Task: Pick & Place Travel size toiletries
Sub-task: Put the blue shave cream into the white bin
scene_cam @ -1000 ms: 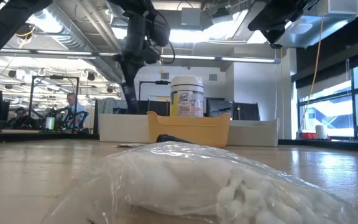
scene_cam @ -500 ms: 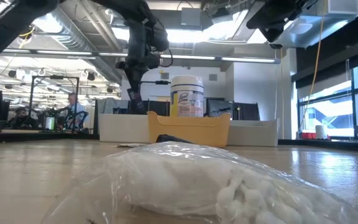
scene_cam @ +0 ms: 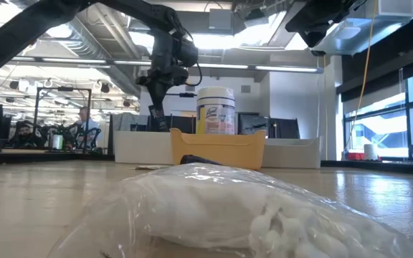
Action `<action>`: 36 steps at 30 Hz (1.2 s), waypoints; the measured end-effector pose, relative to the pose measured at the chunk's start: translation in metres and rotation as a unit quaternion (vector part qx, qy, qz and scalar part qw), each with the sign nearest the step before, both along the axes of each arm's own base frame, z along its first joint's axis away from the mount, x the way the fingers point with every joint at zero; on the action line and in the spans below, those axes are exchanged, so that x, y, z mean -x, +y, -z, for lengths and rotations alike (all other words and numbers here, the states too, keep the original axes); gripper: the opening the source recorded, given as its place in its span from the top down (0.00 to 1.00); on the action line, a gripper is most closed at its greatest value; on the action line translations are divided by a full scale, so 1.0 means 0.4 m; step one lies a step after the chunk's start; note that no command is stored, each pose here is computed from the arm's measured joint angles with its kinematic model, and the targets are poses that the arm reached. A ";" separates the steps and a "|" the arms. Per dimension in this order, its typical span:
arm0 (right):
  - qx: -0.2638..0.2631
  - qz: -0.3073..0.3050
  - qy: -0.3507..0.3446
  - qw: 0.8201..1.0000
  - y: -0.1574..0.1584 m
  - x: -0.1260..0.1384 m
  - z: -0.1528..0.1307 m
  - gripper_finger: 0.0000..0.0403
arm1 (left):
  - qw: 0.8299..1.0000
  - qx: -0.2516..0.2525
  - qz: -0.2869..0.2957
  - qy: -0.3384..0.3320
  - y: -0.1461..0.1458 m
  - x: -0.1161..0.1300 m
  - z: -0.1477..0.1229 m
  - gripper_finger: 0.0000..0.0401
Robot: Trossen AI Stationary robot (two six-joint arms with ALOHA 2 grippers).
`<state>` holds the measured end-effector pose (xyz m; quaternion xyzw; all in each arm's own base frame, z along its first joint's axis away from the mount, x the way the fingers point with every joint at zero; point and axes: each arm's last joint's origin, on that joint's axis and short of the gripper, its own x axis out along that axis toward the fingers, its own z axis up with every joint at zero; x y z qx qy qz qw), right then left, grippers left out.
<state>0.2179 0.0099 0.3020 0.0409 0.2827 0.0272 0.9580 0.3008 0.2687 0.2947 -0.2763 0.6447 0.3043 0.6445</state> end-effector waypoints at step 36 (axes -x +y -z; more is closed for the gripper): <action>-0.002 0.001 -0.006 1.000 0.000 -0.001 -0.002 0.98 | 0.997 0.010 0.010 0.079 0.022 0.003 0.115 0.99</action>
